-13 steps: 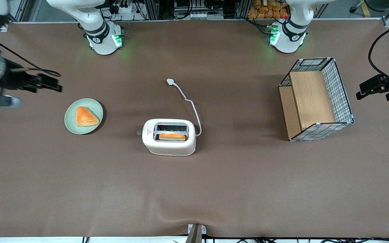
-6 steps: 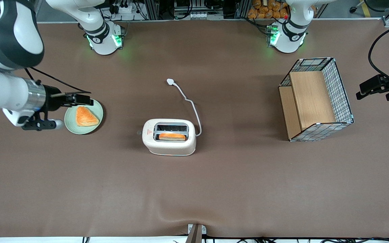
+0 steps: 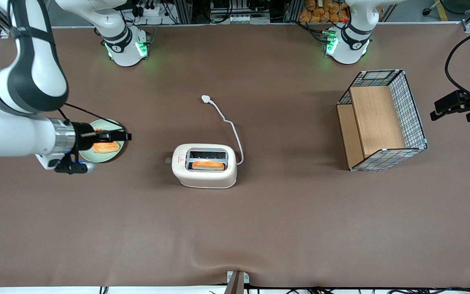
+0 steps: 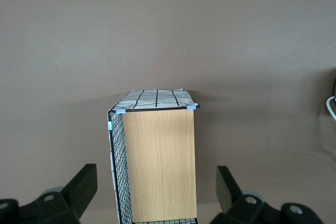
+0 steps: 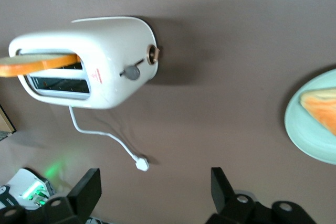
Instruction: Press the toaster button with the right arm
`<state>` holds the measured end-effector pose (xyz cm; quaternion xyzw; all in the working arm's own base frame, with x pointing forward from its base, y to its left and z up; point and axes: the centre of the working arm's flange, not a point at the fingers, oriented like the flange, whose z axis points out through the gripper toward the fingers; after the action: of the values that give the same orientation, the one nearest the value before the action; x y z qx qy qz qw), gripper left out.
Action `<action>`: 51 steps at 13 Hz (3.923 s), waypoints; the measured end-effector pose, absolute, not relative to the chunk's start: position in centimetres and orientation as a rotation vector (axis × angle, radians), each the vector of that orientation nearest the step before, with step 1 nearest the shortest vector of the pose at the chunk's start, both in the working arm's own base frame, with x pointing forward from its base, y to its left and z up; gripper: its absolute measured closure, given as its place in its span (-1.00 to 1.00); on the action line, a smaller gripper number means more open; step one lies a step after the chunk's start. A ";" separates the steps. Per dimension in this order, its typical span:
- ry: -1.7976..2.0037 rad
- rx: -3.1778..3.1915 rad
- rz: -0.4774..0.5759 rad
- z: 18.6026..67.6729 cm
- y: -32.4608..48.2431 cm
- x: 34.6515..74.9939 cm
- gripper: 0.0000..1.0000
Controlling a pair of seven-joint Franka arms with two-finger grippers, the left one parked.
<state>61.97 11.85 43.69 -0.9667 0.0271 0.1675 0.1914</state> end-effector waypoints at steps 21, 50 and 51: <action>-0.006 -2.635 0.402 30.6 20.2 63.2 0.98; 0.070 -2.489 0.493 22.7 18.1 63.4 0.98; 0.061 -2.473 0.491 22.5 17.9 63.4 0.98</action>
<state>63.38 17.87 22.47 -0.9339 0.0232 0.1855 0.3046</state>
